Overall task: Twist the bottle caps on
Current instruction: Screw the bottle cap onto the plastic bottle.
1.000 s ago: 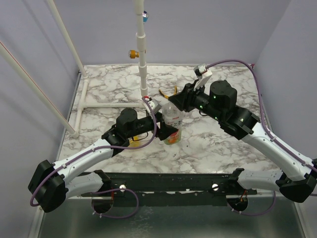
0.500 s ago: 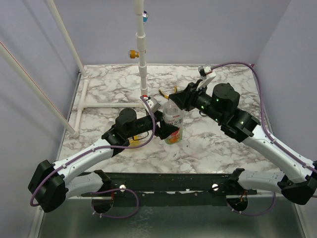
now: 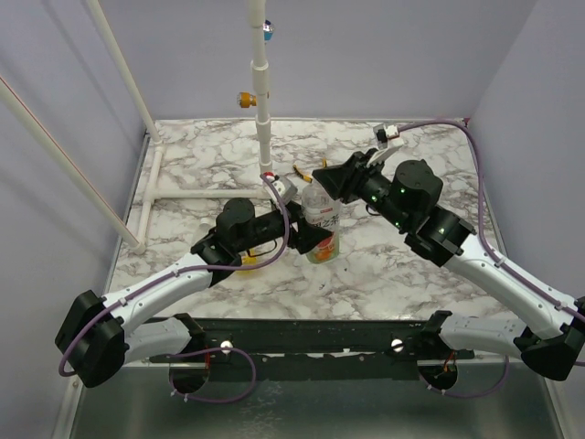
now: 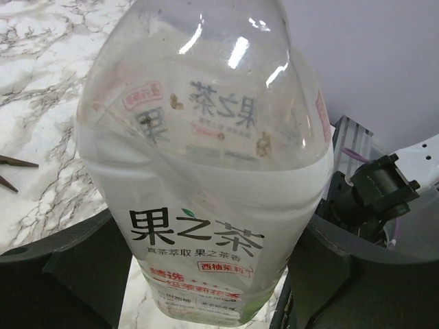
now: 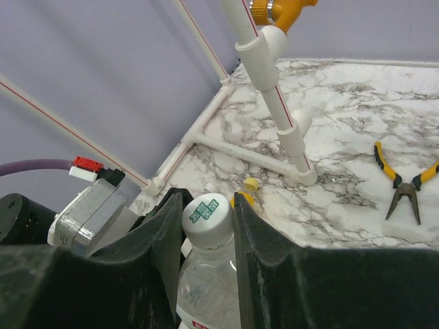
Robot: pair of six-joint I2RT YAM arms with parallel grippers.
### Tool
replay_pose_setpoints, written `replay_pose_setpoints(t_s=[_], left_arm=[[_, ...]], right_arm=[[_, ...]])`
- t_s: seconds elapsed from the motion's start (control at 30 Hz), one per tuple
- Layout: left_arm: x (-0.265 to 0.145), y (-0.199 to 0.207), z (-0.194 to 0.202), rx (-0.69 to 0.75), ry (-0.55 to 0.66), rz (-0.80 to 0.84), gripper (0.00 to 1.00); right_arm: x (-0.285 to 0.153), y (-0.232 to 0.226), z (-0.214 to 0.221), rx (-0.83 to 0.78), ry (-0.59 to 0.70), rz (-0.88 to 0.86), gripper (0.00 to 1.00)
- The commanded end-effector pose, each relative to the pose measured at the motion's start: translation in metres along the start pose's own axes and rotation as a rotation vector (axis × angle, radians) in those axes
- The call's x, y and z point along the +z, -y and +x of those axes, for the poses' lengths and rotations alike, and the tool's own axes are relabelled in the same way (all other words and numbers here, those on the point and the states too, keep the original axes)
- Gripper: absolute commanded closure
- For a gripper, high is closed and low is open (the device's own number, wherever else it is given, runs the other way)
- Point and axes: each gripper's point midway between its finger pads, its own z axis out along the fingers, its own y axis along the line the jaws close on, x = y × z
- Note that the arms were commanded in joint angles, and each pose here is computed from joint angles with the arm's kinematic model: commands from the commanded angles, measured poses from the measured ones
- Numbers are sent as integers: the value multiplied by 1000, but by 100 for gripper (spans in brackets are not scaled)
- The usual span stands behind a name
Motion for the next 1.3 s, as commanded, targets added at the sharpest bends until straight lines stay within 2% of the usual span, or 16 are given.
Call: replay_pose_setpoints(t_s=[0.0,0.43,0.7,0.8,0.97,1.1,1.27], left_arm=[[-4,8,-111,99,349,-33,100],[8,-43,-101,97,219,-301,100],[9,-44,-88,124,155,-291,100],[10,-52,-65,120,81,-303,100],[17,-70,-18,25,-1,-343,100],[20,-88,13,-34,-44,-408,100],[19,-106,54,-108,-120,-480,100]], right_arm=[[-8,23,56,28,-181,92,77],[0,41,57,26,-183,228,80],[-1,53,57,36,-194,311,80],[-6,64,62,57,-190,374,76],[-7,86,90,80,-269,488,73],[-8,119,111,115,-352,577,72],[-19,168,130,195,-386,626,72]])
